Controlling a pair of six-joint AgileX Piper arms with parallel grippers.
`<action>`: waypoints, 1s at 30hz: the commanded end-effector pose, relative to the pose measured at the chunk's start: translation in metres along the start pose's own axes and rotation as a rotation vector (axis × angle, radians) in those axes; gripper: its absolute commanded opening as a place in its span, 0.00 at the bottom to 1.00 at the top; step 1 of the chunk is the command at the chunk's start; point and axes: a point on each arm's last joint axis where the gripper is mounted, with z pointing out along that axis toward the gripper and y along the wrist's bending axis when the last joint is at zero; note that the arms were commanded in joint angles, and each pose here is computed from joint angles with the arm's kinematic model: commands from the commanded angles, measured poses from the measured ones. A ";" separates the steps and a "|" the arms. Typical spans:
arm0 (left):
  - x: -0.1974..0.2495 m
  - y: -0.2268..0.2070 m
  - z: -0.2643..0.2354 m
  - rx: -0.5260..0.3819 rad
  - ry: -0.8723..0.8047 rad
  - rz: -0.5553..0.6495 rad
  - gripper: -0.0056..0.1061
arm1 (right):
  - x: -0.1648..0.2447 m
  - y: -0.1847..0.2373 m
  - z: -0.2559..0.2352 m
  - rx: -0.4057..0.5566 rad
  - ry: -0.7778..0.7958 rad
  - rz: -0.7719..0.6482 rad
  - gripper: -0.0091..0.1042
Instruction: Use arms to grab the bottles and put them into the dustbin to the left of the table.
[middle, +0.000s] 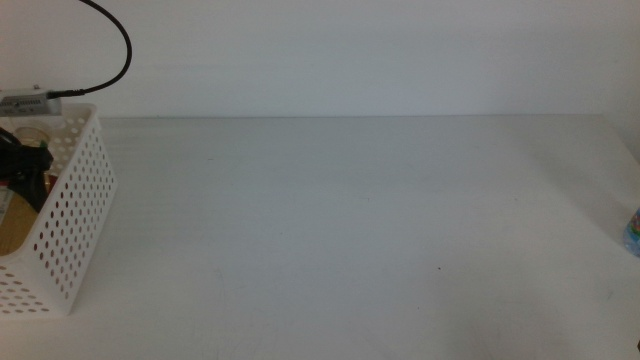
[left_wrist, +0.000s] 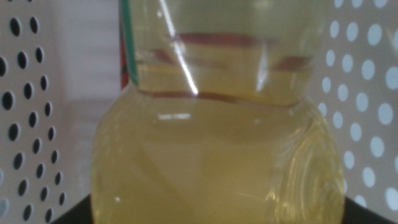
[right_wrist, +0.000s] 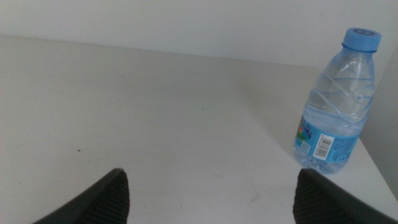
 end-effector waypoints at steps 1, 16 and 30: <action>0.008 -0.008 -0.034 0.031 -0.014 -0.005 0.17 | -0.010 0.000 -0.003 0.007 -0.108 -0.018 0.76; 0.013 -0.015 -0.060 0.020 -0.079 -0.034 0.86 | -0.010 0.000 -0.003 0.007 -0.108 -0.018 0.76; 0.057 -0.083 -0.176 0.073 -0.483 0.157 0.86 | -0.010 0.000 -0.003 0.007 -0.108 -0.018 0.76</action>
